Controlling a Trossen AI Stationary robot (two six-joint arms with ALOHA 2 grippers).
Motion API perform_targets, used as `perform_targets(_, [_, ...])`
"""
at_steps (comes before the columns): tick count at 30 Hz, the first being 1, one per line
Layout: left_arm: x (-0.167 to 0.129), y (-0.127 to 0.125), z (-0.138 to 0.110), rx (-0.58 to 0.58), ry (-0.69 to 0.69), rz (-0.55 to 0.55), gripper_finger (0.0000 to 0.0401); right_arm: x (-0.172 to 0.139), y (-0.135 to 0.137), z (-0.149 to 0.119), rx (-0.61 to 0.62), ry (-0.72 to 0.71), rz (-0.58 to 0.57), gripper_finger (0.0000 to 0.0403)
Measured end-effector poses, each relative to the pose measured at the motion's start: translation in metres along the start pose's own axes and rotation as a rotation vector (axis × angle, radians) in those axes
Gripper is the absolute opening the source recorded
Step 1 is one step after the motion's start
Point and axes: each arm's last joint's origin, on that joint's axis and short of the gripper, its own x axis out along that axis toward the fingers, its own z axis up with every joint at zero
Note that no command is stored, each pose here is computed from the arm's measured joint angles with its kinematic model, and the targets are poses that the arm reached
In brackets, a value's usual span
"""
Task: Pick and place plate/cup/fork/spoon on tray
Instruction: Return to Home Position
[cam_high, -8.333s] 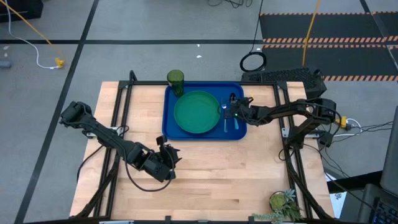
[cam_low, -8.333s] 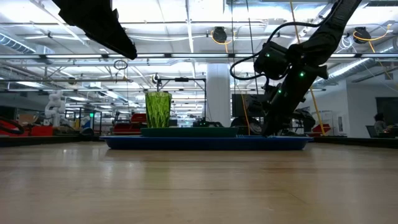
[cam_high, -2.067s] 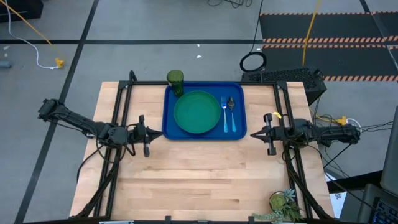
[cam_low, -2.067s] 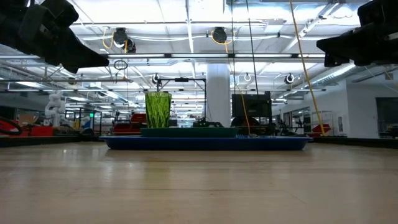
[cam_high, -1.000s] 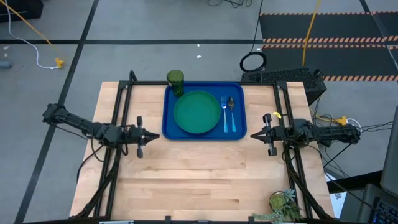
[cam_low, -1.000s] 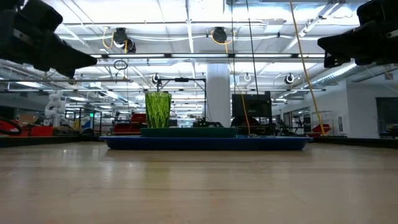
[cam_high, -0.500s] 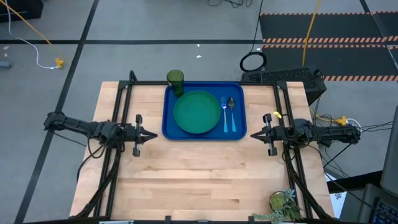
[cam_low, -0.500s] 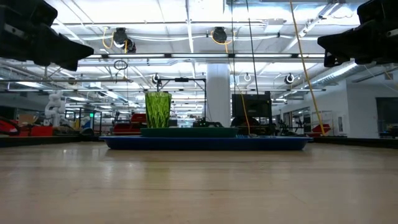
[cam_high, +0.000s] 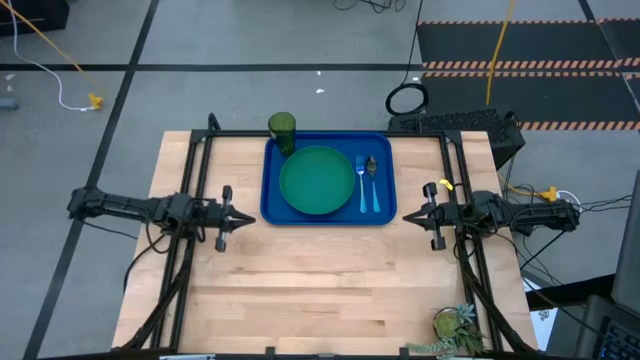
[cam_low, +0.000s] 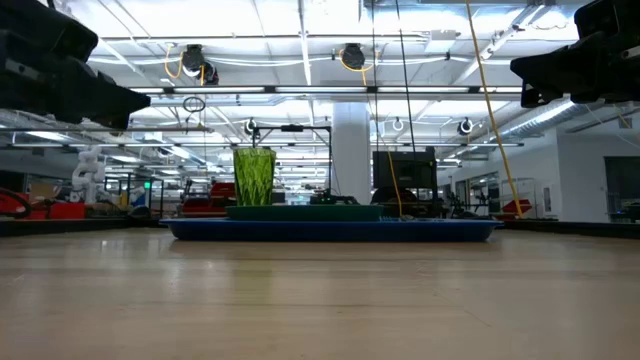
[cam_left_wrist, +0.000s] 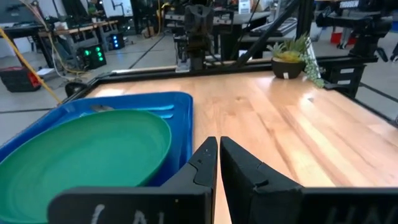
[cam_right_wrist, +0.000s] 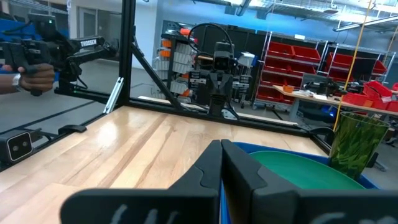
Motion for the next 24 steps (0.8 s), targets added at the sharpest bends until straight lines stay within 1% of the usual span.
perform_targets(7, [0.000, 0.002, -0.004, 0.001, 0.034, 0.012, 0.0024, 0.000, 0.000, 0.000, 0.000, 0.000, 0.000, 0.0000])
perform_targets(14, [-0.004, 0.005, 0.002, -0.008, -0.039, 0.042, 0.0024, 0.000, 0.000, 0.000, 0.000, -0.001, 0.000, 0.0000])
perform_targets(18, [-0.010, 0.005, 0.006, -0.008, -0.087, 0.015, 0.0024, 0.000, 0.000, 0.000, 0.000, -0.001, 0.000, 0.0000])
perform_targets(24, [-0.013, 0.005, 0.009, 0.011, -0.095, 0.023, 0.0024, 0.000, 0.000, 0.000, 0.000, -0.001, -0.001, 0.0000])
